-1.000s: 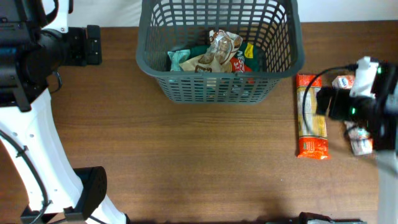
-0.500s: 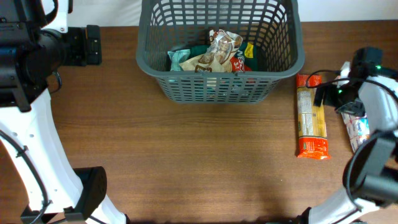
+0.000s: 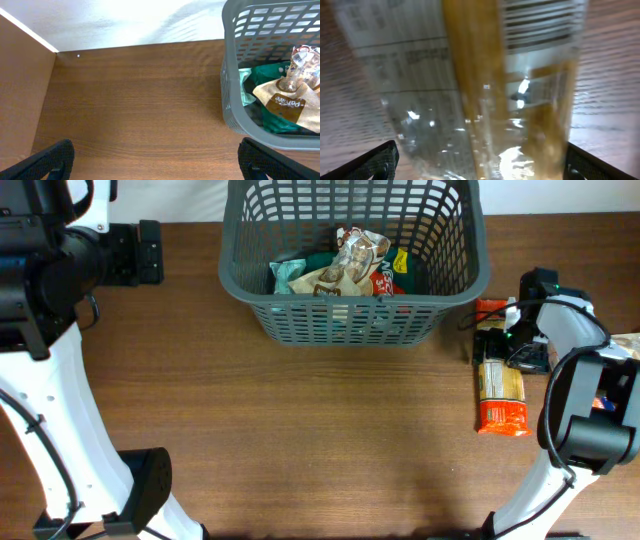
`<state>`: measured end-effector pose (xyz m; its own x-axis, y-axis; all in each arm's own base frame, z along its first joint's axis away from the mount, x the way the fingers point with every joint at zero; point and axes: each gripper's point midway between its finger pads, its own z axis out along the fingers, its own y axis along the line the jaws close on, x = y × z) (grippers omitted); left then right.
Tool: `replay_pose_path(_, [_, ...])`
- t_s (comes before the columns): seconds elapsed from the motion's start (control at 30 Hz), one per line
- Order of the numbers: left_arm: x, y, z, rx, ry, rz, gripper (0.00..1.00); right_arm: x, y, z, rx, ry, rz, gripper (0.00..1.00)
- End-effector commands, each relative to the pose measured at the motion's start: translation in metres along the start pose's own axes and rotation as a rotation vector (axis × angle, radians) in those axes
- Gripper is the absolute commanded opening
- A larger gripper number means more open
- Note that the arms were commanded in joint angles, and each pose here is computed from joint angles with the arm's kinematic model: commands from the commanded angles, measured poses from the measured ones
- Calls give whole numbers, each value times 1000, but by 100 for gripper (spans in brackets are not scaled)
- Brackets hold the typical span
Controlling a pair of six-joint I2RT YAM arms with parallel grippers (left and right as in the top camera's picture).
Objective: Pack container
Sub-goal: 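Lift the pasta packet with the right gripper and drop it into the basket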
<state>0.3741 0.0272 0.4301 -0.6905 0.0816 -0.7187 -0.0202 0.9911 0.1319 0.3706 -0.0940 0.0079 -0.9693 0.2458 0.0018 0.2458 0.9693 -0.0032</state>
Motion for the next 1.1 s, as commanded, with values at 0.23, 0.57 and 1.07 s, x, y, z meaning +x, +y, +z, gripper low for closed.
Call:
replay_pose_path(0.23, [0, 2, -1, -7, -1, -16, 99, 4, -12, 16, 62, -4, 90, 88])
replay_pose_path(0.57, [0, 2, -1, -7, -1, -16, 99, 17, 4, 29, -33, 24, 146, 4])
replay_pose_path(1.07, [0, 2, -1, -7, -2, -16, 99, -38, -3, -265, -113, -490, 181, 4])
